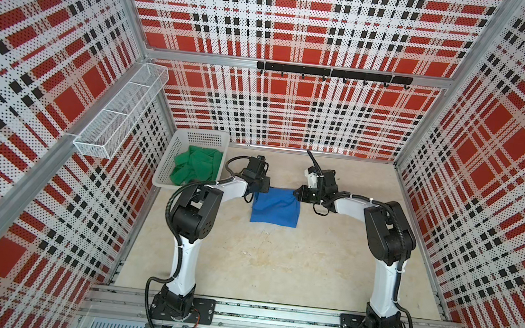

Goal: Fold and stack the tank tops
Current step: 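Grasp opposite sides of the folded blue square with both grippers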

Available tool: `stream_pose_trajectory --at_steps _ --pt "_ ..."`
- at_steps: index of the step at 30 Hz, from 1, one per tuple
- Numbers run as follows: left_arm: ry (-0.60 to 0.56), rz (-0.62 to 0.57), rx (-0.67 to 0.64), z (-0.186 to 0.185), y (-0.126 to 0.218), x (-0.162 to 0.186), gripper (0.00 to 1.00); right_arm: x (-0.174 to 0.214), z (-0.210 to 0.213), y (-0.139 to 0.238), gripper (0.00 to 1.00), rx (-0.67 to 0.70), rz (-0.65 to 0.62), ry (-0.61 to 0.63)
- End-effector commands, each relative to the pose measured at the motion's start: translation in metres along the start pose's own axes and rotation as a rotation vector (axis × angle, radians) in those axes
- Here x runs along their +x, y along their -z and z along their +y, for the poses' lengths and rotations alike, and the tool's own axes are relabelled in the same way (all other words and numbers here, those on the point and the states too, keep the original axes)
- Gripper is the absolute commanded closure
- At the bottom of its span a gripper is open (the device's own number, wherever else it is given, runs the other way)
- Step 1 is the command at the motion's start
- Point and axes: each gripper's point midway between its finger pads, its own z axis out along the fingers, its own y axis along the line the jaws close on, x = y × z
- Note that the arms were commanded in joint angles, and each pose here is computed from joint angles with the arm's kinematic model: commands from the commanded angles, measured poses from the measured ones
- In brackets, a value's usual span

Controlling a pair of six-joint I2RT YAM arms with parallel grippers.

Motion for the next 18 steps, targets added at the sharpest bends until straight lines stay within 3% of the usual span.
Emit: stream_pose_trajectory --at_steps 1,8,18 --pt "0.020 -0.093 0.042 -0.012 0.039 -0.028 1.00 -0.017 0.023 0.022 0.96 -0.034 -0.054 0.032" --pt "0.110 -0.177 0.019 0.007 0.076 -0.035 1.00 -0.020 0.036 0.033 0.96 -0.073 -0.068 0.027" --pt "0.168 -0.146 0.009 0.040 0.014 -0.037 1.00 -0.027 0.023 0.000 0.93 -0.081 -0.087 0.014"
